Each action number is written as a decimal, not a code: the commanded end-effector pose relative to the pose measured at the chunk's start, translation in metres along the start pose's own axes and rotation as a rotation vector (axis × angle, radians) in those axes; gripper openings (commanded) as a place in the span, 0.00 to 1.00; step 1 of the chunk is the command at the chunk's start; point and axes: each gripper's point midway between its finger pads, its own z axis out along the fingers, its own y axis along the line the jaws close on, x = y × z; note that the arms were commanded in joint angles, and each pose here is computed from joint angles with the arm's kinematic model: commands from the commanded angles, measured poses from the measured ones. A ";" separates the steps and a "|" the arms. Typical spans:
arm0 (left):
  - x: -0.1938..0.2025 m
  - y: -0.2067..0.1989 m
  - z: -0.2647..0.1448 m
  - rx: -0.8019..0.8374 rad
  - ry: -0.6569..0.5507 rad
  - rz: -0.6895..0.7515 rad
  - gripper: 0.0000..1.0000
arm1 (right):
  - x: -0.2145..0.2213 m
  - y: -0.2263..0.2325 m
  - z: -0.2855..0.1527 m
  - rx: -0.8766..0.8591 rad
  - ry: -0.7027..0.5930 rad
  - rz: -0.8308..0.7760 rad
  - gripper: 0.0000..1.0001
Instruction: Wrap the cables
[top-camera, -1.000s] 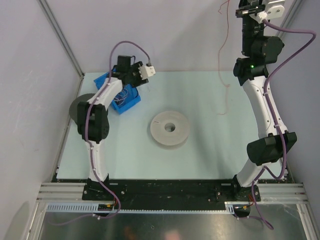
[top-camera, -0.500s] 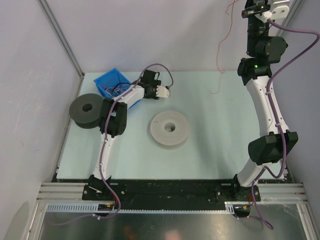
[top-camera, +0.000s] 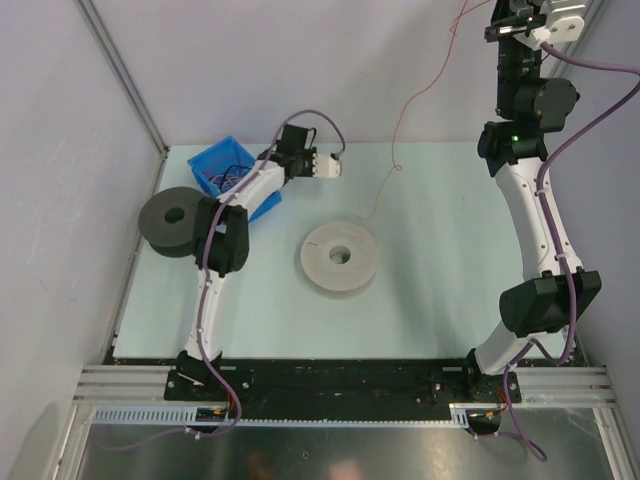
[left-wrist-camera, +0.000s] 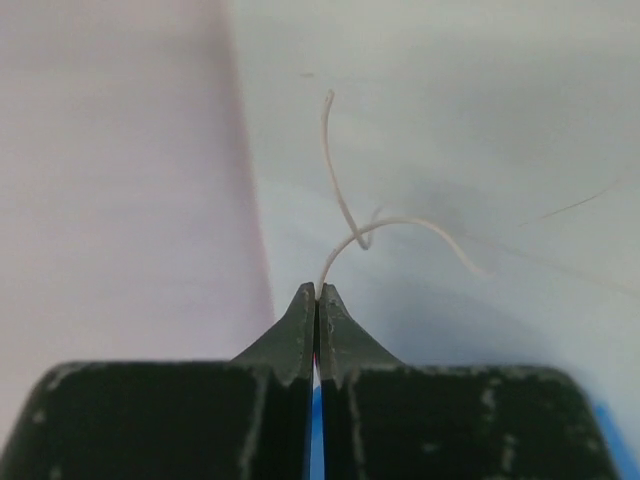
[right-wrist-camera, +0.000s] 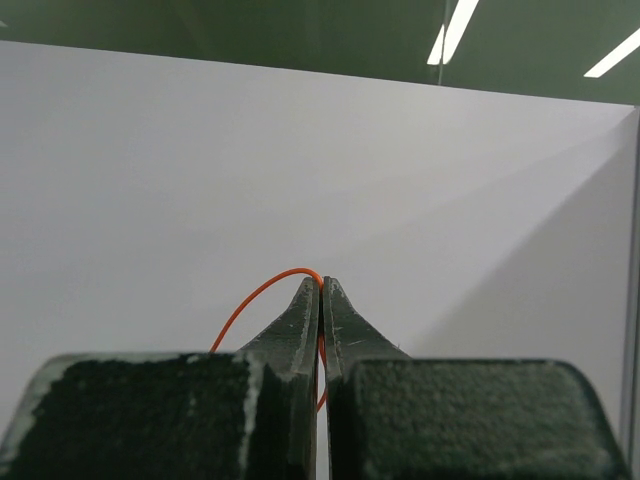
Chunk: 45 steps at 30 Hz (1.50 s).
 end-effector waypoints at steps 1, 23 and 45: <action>-0.002 0.108 -0.121 -0.264 -0.142 -0.194 0.00 | -0.043 -0.005 -0.001 0.002 -0.072 0.022 0.00; 0.169 0.063 -0.164 -0.229 -0.057 -0.537 0.04 | -0.034 0.044 -0.017 -0.098 -0.010 0.066 0.00; 0.124 0.102 -0.296 -0.412 -0.225 -0.856 0.99 | -0.068 0.079 -0.037 -0.268 0.005 0.049 0.00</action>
